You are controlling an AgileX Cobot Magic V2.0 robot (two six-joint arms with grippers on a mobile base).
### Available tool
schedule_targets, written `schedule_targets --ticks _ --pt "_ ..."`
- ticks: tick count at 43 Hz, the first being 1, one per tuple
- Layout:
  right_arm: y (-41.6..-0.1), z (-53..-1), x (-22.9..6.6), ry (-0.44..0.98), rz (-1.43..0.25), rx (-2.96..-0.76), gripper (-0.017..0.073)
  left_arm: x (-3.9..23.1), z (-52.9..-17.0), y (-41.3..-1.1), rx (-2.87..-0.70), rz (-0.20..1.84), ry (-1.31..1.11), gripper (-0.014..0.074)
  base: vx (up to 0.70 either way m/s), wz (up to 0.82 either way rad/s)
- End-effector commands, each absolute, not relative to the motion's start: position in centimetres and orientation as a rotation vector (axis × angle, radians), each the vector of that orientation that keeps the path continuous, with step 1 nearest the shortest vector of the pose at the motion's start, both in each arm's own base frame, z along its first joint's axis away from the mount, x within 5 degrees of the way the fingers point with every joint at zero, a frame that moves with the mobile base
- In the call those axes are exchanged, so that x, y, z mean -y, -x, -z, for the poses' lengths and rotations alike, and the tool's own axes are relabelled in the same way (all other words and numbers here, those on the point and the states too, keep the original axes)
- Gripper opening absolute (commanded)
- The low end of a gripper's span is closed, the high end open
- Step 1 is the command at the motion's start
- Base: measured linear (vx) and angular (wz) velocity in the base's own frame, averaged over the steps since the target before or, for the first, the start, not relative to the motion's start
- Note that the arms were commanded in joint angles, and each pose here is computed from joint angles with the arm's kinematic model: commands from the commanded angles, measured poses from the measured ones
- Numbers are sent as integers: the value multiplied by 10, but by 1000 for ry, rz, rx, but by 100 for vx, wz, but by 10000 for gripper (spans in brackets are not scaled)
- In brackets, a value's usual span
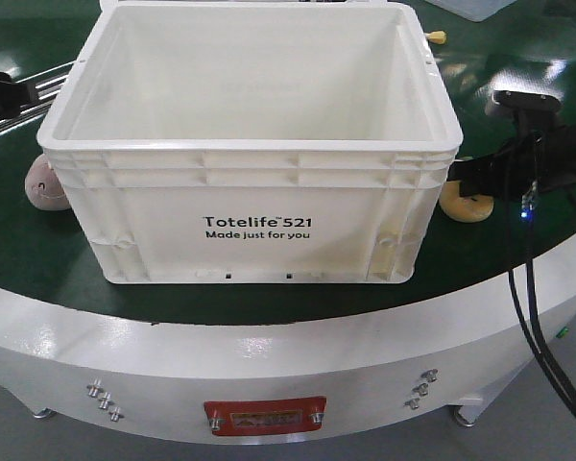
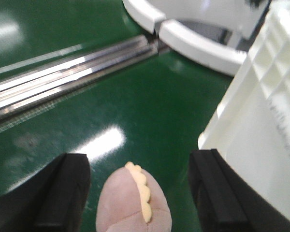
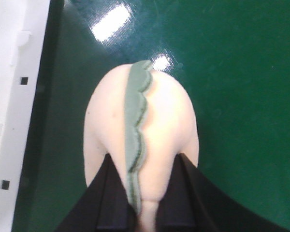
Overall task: Place moving items into box and shelve
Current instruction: 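Lower right gripper onto yellow plush toy and close on it, then lower left gripper onto pink plush toy and close on it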
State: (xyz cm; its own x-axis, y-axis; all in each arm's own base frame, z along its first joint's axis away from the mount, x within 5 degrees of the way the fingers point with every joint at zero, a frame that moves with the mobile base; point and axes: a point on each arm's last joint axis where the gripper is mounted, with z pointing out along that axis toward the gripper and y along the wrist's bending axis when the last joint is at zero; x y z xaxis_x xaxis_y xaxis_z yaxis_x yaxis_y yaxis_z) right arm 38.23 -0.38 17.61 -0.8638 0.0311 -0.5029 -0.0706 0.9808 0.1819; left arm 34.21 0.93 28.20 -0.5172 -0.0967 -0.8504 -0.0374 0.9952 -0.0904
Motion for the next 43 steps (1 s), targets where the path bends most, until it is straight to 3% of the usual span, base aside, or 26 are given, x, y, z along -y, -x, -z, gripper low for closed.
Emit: schedule_targets --ticks 1,24,25,29,37,43 --pt "-385 -200 5 39 -259 -2534 -8 -10 -297 -356 -2050 65 89 537 0 0" --pt "-385 -200 5 44 -255 -2532 -8 -12 -227 -386 -2222 36 72 508 0 0" --pt "-385 -200 5 44 -255 -2532 -8 -13 -205 -391 -2277 37 76 412 0 0" --pt "-385 -200 5 45 -254 -2533 -8 -12 -201 -392 -2295 40 75 303 0 0" --pt "-385 -200 5 45 -254 -2533 -8 -12 -198 -391 -2321 47 73 4 0 0" --pt "-385 -200 5 45 -254 -2532 -5 -12 -198 -391 -2318 47 73 -9 0 0"
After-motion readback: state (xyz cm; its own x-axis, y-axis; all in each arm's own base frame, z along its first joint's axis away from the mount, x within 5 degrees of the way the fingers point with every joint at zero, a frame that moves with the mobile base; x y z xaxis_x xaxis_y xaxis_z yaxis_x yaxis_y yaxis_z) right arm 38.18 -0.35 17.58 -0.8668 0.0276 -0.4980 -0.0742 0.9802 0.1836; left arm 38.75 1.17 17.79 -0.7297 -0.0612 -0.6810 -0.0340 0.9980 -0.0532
